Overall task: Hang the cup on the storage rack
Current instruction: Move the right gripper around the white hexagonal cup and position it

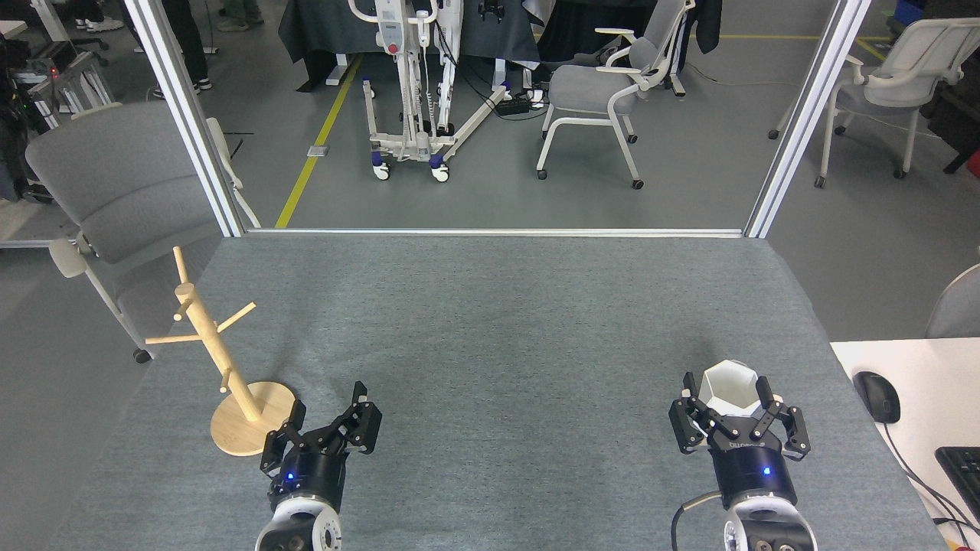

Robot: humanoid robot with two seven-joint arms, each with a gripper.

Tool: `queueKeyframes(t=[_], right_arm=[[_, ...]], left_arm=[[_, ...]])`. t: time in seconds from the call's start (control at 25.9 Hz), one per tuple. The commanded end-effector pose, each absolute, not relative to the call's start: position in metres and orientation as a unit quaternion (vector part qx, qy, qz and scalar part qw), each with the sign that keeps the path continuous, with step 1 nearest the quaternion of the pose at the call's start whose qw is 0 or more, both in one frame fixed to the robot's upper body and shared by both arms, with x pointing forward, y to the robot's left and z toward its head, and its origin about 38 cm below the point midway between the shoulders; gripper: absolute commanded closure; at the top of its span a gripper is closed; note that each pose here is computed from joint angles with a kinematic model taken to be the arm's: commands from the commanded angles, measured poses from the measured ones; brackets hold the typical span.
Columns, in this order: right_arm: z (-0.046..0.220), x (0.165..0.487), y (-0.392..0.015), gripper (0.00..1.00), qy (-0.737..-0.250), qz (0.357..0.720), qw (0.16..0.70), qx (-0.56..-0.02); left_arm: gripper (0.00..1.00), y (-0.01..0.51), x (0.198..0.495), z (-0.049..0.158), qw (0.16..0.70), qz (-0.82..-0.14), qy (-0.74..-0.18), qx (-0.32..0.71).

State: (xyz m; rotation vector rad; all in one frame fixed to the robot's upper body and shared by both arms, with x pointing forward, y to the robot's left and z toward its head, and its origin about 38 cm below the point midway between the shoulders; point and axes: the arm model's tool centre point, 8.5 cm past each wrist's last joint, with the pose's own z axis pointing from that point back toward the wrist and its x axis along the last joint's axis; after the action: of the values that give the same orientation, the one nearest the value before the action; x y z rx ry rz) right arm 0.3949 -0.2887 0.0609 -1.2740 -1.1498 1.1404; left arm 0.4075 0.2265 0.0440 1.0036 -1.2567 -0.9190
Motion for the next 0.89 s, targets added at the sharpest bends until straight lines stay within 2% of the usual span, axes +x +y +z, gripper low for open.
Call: queueKeyframes(t=[0.0,0.15,0.31,0.5,0.7,0.85], right_arm=[[0.064,0.391,-0.316,0.00,-0.465,0.455,0.527,-0.547],[0.056,0.383,-0.336,0.00,-0.446,0.457,0.536,-0.552],[0.048,0.380,-0.348,0.00,-0.434,0.467,0.535,-0.555],[0.027,0.372,-0.347,0.00,-0.461,0.455,0.506,-0.569],[0.016,0.369,-0.347,0.00,-0.457,0.464,0.510,-0.561],[-0.014,0.373,-0.346,0.00,-0.436,0.483,0.541,-0.533]], left_arm=[[0.01,0.229,0.408,0.046,0.599,-0.397,-0.542,0.436],[0.01,0.229,0.409,0.048,0.597,-0.395,-0.544,0.437],[0.01,0.231,0.413,0.060,0.589,-0.387,-0.552,0.446],[0.01,0.235,0.418,0.074,0.576,-0.382,-0.562,0.455],[0.01,0.236,0.428,0.091,0.564,-0.373,-0.570,0.468],[0.01,0.238,0.423,0.090,0.560,-0.379,-0.566,0.472]])
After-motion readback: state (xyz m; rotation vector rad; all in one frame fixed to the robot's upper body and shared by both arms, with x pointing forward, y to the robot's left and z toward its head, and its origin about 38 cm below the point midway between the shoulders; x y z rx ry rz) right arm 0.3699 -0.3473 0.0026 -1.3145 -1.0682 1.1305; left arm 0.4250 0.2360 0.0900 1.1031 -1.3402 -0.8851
